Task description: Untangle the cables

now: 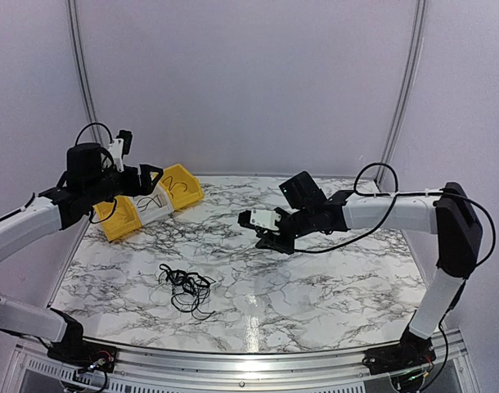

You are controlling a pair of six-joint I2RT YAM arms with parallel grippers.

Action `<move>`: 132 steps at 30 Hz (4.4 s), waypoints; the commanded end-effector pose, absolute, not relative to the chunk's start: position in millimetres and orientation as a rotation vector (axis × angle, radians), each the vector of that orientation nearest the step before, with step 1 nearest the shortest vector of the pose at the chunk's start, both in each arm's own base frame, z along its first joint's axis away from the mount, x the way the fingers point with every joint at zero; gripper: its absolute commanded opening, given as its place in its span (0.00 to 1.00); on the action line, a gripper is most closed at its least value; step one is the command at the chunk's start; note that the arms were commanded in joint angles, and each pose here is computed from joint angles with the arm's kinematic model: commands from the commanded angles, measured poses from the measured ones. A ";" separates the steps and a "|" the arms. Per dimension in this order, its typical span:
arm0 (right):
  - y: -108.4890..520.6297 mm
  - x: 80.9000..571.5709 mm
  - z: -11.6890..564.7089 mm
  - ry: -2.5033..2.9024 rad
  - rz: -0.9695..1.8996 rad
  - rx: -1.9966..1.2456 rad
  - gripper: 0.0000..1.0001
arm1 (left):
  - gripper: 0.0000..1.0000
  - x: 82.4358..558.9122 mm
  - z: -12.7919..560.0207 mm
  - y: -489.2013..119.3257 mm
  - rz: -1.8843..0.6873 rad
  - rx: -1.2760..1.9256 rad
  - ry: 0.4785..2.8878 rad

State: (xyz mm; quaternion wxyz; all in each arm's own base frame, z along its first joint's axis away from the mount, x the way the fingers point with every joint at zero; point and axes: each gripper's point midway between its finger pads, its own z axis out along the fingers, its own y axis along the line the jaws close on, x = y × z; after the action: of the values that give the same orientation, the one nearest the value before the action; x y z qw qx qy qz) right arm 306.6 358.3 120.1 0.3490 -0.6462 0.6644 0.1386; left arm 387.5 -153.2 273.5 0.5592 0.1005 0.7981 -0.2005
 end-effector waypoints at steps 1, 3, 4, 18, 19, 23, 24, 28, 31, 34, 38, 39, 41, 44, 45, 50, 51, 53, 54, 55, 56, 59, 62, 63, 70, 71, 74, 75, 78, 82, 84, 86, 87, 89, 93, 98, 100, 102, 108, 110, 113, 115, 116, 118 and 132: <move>372.5 327.4 167.2 1.674 0.364 -1.585 0.35 | 0.99 376.5 304.2 -161.9 -0.485 0.297 1.731; 379.6 335.9 162.9 1.685 0.356 -1.593 0.37 | 0.99 373.6 303.1 -166.9 -0.498 0.327 1.730; 382.9 341.6 159.3 1.694 0.347 -1.596 0.37 | 0.99 370.5 305.3 -173.3 -0.529 0.354 1.723; 416.2 419.3 75.7 1.844 0.287 -1.547 0.47 | 0.99 407.5 274.6 -92.9 -0.374 -0.174 1.810; 418.9 419.3 69.2 1.850 0.299 -1.558 0.47 | 0.99 409.9 272.7 -99.5 -0.408 -0.138 1.823; 428.2 419.3 58.2 1.850 0.356 -1.568 0.49 | 0.92 410.5 259.8 -127.9 -0.547 -0.005 1.887; 431.3 417.5 56.3 1.848 0.376 -1.576 0.50 | 0.89 410.3 257.9 -132.7 -0.573 0.014 1.896; 441.9 409.9 54.4 1.821 0.466 -1.611 0.51 | 0.85 410.3 253.2 -142.6 -0.622 0.056 1.912; 451.0 396.2 54.1 1.778 0.577 -1.683 0.51 | 0.83 407.6 254.5 -147.9 -0.644 0.096 1.900; 460.5 397.3 52.0 1.783 0.597 -1.678 0.52 | 0.82 406.4 256.0 -148.2 -0.646 0.104 1.890; 470.5 406.4 49.5 1.791 0.588 -1.654 0.51 | 0.80 404.7 256.2 -151.8 -0.662 0.128 1.887; 472.5 406.5 48.6 1.792 0.592 -1.653 0.50 | 0.79 404.1 255.3 -153.9 -0.673 0.141 1.888; 474.8 406.3 48.7 1.789 0.607 -1.652 0.43 | 0.77 402.9 254.6 -158.1 -0.693 0.164 1.890; 476.5 401.5 53.5 1.775 0.643 -1.663 0.28 | 0.73 402.6 252.8 -160.9 -0.706 0.181 1.893; 476.9 398.7 57.1 1.765 0.660 -1.669 0.26 | 0.72 402.7 252.6 -161.4 -0.708 0.183 1.893; 479.3 389.9 68.6 1.729 0.702 -1.674 0.29 | 0.70 401.2 255.4 -165.0 -0.733 0.197 1.887; 480.0 389.8 68.4 1.728 0.700 -1.674 0.31 | 0.69 400.9 255.4 -165.7 -0.736 0.203 1.886; 482.3 388.6 63.8 1.730 0.699 -1.682 0.33 | 0.69 400.2 256.1 -166.3 -0.738 0.210 1.884; 483.3 389.6 61.4 1.735 0.696 -1.683 0.33 | 0.69 400.1 256.8 -166.6 -0.740 0.211 1.882; 484.9 390.7 59.7 1.740 0.692 -1.684 0.32 | 0.69 399.6 257.6 -167.7 -0.745 0.219 1.880; 486.7 393.2 60.1 1.741 0.691 -1.680 0.29 | 0.69 399.3 257.5 -168.5 -0.747 0.228 1.879; 489.1 393.6 60.9 1.751 0.709 -1.676 0.16 | 0.68 400.3 253.7 -169.3 -0.746 0.234 1.887; 487.8 390.3 79.0 1.740 0.718 -1.670 0.00 | 0.68 403.0 250.4 -167.7 -0.725 0.234 1.893; 485.9 388.3 88.3 1.730 0.718 -1.667 0.00 | 0.68 404.6 249.0 -165.6 -0.710 0.224 1.896; 460.9 356.7 168.1 1.640 0.720 -1.613 0.00 | 0.59 398.2 249.3 -177.8 -0.729 0.316 1.882; 457.3 351.4 177.5 1.631 0.713 -1.610 0.00 | 0.54 393.8 251.5 -184.6 -0.743 0.360 1.870; 442.2 338.1 198.9 1.621 0.686 -1.600 0.00 | 0.51 362.4 266.7 -220.2 -0.831 0.573 1.786; 436.5 334.5 203.9 1.622 0.671 -1.595 0.00 | 0.52 353.8 269.7 -227.4 -0.830 0.607 1.767; 417.5 325.3 213.0 1.633 0.616 -1.578 0.00 | 0.59 336.8 273.4 -249.1 -0.774 0.633 1.758; 393.8 311.8 226.2 1.622 0.563 -1.535 0.00 | 0.63 318.4 277.6 -280.6 -0.795 0.602 1.795; 385.8 304.0 227.0 1.617 0.563 -1.512 0.00 | 0.65 304.4 275.2 -294.5 -0.810 0.593 1.787; 379.3 296.4 223.6 1.610 0.571 -1.503 0.00 | 0.66 290.5 265.5 -309.2 -0.813 0.592 1.774; 376.1 293.7 217.9 1.613 0.570 -1.503 0.00 | 0.67 286.7 258.6 -315.0 -0.806 0.574 1.783; 372.1 291.8 211.4 1.610 0.558 -1.504 0.00 | 0.66 288.9 239.1 -320.4 -0.748 0.483 1.845; 371.8 285.4 199.3 1.601 0.587 -1.518 0.00 | 0.61 298.2 210.6 -319.2 -0.664 0.260 1.906; 371.2 284.0 195.1 1.597 0.592 -1.522 0.00 | 0.61 298.4 191.3 -341.9 -0.710 0.267 1.933; 370.6 283.3 196.3 1.591 0.589 -1.521 0.00 | 0.61 300.7 181.1 -348.7 -0.713 0.261 1.957; 369.7 282.7 200.3 1.580 0.588 -1.514 0.00 | 0.61 303.6 172.6 -352.3 -0.709 0.252 1.974; 369.0 271.1 216.9 1.522 0.639 -1.514 0.00 | 0.58 317.9 146.3 -354.0 -0.640 0.191 2.012; 369.6 264.4 222.0 1.500 0.673 -1.523 0.00 | 0.55 324.4 139.0 -352.1 -0.607 0.161 2.015; 370.3 252.9 226.6 1.468 0.733 -1.551 0.00 | 0.52 334.7 127.0 -352.1 -0.586 0.127 2.025; 370.4 246.9 228.8 1.453 0.761 -1.565 0.00 | 0.50 339.9 121.5 -353.4 -0.597 0.111 2.029; 370.8 244.0 229.5 1.446 0.773 -1.572 0.00 | 0.50 342.0 119.0 -354.0 -0.598 0.106 2.030; 369.9 242.4 231.6 1.438 0.778 -1.572 0.00 | 0.49 344.3 115.6 -354.0 -0.599 0.094 2.032; 368.1 269.4 213.7 1.527 0.655 -1.513 0.00 | 0.55 318.1 156.6 -266.4 -0.373 0.030 1.938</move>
State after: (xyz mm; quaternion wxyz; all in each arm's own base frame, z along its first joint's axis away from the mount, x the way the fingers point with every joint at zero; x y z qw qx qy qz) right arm 257.6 367.2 216.4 0.4219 -0.6180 0.6007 0.2816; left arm 323.3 -293.9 137.0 0.5227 0.0144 0.8287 -0.1996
